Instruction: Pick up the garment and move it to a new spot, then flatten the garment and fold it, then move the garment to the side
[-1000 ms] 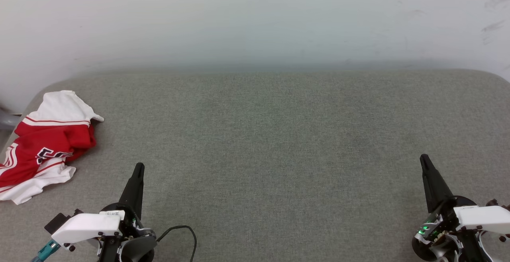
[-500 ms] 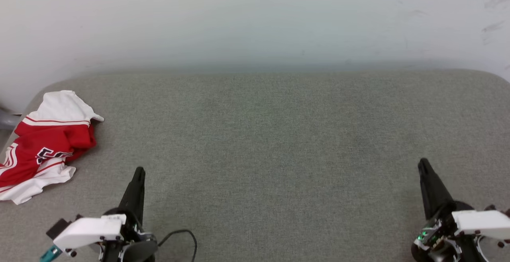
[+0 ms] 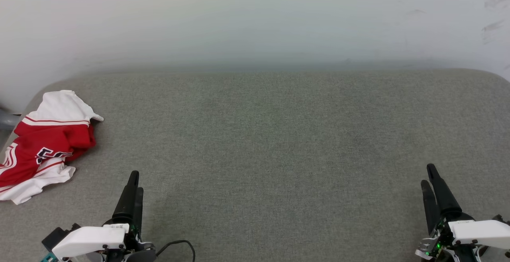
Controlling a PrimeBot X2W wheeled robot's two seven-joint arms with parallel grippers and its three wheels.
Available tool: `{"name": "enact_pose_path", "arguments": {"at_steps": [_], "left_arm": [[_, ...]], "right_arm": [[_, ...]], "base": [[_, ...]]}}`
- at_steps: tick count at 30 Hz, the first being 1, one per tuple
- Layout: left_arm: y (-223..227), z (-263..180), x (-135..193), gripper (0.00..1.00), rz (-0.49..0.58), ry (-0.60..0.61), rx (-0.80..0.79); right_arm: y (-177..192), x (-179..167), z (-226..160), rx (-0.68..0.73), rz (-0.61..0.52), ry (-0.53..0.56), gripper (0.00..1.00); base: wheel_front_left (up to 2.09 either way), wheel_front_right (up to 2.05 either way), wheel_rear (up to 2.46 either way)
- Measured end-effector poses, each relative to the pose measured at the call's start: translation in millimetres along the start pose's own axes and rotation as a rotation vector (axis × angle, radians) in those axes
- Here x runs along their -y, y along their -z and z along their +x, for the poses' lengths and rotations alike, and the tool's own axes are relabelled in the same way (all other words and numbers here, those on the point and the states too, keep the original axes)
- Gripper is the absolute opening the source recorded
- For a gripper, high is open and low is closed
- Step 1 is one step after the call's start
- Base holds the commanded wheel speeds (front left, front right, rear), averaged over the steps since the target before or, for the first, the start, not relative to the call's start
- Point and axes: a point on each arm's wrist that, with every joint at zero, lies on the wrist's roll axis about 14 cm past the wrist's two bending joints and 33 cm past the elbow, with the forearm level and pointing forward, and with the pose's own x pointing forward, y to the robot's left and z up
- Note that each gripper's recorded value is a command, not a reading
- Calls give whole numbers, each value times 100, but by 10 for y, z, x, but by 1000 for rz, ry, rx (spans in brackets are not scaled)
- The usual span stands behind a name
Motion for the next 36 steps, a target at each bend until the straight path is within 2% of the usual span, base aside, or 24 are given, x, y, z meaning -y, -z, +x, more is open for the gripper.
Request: {"name": "enact_pose_path", "arguments": {"at_steps": [23,36], "left_arm": [[28,43,266,100,512,17,45],[49,21,323,100,736,24,79]], "right_arm": [[-18,-374,8,50,-532,-110,100],[128,-425,-23,35,-767,-148,100]], "base": [[0,0,0],[0,0,0]]}}
